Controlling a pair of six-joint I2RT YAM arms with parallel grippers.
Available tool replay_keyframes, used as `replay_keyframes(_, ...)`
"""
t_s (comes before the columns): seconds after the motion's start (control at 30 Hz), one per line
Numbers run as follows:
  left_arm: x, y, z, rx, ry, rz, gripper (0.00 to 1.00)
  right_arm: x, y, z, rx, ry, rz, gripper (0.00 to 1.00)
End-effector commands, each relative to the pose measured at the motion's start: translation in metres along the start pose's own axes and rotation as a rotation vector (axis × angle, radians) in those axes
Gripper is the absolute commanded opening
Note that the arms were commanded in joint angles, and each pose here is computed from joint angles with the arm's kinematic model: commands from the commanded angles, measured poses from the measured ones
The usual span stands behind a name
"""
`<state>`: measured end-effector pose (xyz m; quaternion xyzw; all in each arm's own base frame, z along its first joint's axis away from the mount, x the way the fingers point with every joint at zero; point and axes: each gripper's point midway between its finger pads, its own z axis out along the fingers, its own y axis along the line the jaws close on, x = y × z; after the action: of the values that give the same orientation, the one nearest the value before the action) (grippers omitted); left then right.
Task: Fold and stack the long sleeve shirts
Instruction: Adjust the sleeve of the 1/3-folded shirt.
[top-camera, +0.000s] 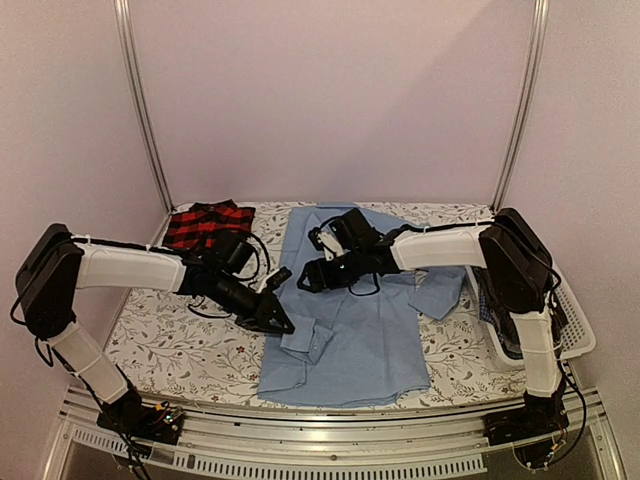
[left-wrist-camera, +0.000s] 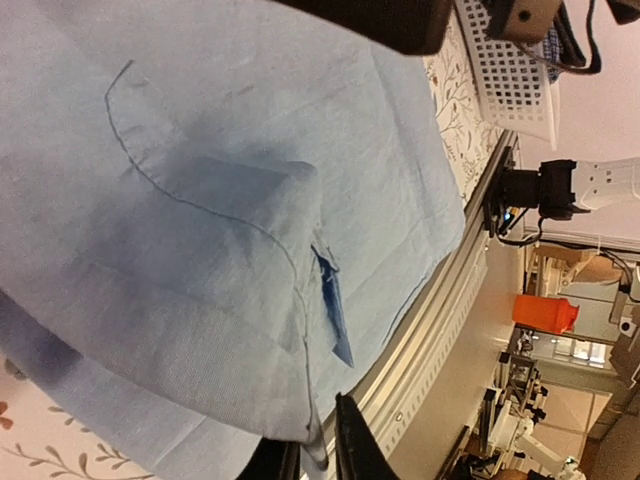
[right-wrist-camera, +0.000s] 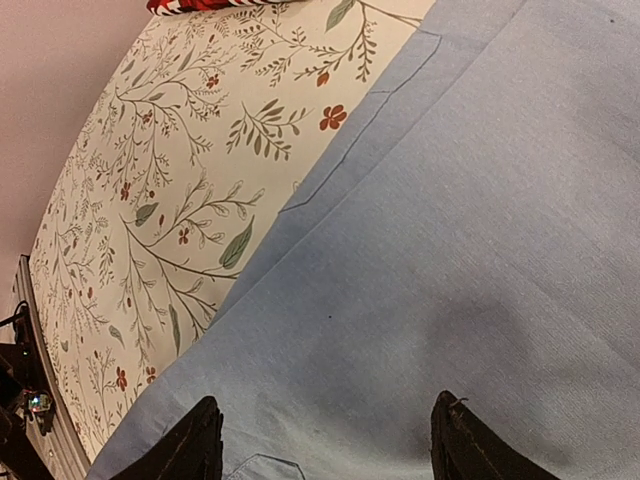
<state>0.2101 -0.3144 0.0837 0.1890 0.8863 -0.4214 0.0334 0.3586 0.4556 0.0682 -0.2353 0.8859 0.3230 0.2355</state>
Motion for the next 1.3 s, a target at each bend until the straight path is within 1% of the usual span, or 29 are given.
replay_keyframes(0.0, 0.012, 0.004, -0.009, -0.031, 0.033, -0.083, 0.12, -0.001, -0.002, 0.002, 0.007, 0.013, 0.011, 0.70)
replay_keyframes(0.13, 0.028, 0.022, -0.004, -0.074, 0.065, -0.142, 0.15, -0.007, -0.003, -0.008, 0.040, -0.005, -0.003, 0.70)
replay_keyframes(0.3, 0.035, 0.041, 0.002, -0.127, 0.077, -0.182, 0.08, -0.014, -0.003, -0.016, 0.063, -0.025, -0.020, 0.70)
replay_keyframes(0.47, 0.046, 0.054, 0.006, -0.155, 0.106, -0.224, 0.00, -0.012, -0.007, -0.015, 0.074, -0.018, -0.017, 0.70)
replay_keyframes(0.87, 0.059, 0.068, 0.005, -0.188, 0.146, -0.260, 0.00, -0.005, -0.017, -0.005, 0.084, 0.002, -0.007, 0.71)
replay_keyframes(0.97, 0.060, 0.071, 0.005, -0.192, 0.151, -0.265, 0.04, -0.002, -0.021, -0.002, 0.093, 0.009, -0.003, 0.71)
replay_keyframes(1.0, 0.061, 0.072, 0.006, -0.194, 0.155, -0.265, 0.08, 0.000, -0.022, -0.001, 0.097, 0.013, -0.002, 0.71)
replay_keyframes(1.1, 0.057, 0.070, 0.001, -0.207, 0.148, -0.249, 0.30, 0.001, -0.024, 0.000, 0.105, 0.017, -0.003, 0.71)
replay_keyframes(1.13, 0.053, 0.067, -0.002, -0.215, 0.137, -0.233, 0.36, 0.001, -0.025, -0.001, 0.109, 0.017, -0.002, 0.71)
replay_keyframes(1.17, 0.047, 0.064, -0.007, -0.222, 0.119, -0.218, 0.39, 0.001, -0.025, -0.003, 0.114, 0.015, -0.002, 0.71)
replay_keyframes(1.27, 0.028, 0.062, -0.022, -0.254, 0.063, -0.191, 0.41, -0.005, -0.022, -0.012, 0.123, -0.002, -0.007, 0.71)
